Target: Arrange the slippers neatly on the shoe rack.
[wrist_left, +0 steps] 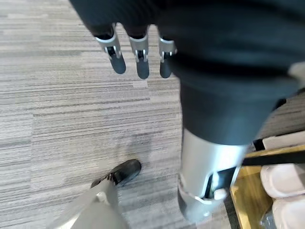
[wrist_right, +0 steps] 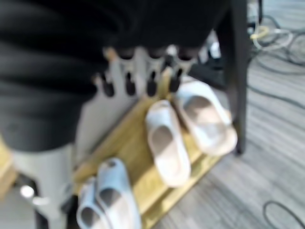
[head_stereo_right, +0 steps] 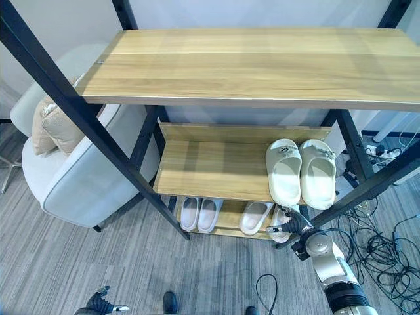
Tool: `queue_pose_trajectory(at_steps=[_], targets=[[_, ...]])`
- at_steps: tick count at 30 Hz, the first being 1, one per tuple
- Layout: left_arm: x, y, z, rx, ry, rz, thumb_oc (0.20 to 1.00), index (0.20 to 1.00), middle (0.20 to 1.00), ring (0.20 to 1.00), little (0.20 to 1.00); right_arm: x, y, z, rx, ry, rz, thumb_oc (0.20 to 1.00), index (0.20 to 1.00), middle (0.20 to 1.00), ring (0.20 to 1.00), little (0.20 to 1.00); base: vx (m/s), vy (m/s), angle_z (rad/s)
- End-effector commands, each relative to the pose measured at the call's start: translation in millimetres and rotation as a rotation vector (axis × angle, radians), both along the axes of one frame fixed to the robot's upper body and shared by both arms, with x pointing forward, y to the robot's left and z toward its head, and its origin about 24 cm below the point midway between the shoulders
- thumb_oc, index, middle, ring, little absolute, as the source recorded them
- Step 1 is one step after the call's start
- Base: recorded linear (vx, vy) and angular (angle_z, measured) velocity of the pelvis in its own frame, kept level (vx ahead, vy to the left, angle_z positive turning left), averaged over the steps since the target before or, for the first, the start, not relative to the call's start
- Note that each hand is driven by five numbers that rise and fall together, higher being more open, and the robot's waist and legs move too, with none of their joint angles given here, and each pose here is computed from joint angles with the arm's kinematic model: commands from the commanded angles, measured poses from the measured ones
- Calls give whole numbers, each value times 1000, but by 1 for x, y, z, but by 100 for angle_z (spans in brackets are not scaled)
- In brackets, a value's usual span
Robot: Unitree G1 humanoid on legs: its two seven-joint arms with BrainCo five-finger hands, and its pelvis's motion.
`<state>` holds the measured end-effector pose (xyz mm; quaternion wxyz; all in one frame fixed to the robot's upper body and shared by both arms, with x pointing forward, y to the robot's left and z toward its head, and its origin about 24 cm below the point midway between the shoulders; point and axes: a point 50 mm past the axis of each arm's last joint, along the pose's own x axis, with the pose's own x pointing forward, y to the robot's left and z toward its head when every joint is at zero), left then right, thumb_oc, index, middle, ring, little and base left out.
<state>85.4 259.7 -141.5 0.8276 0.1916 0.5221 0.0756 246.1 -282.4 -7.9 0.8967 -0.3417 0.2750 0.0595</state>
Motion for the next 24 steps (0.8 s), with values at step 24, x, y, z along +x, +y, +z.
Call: queue_pose_trajectory(at_steps=[24], targets=[[-40,4,-15,52,232,-53,1000,1000,1000,1000,1000,-13,-6,-36,39,71,-78,1000,1000,1000,1000,1000,0,0,0]])
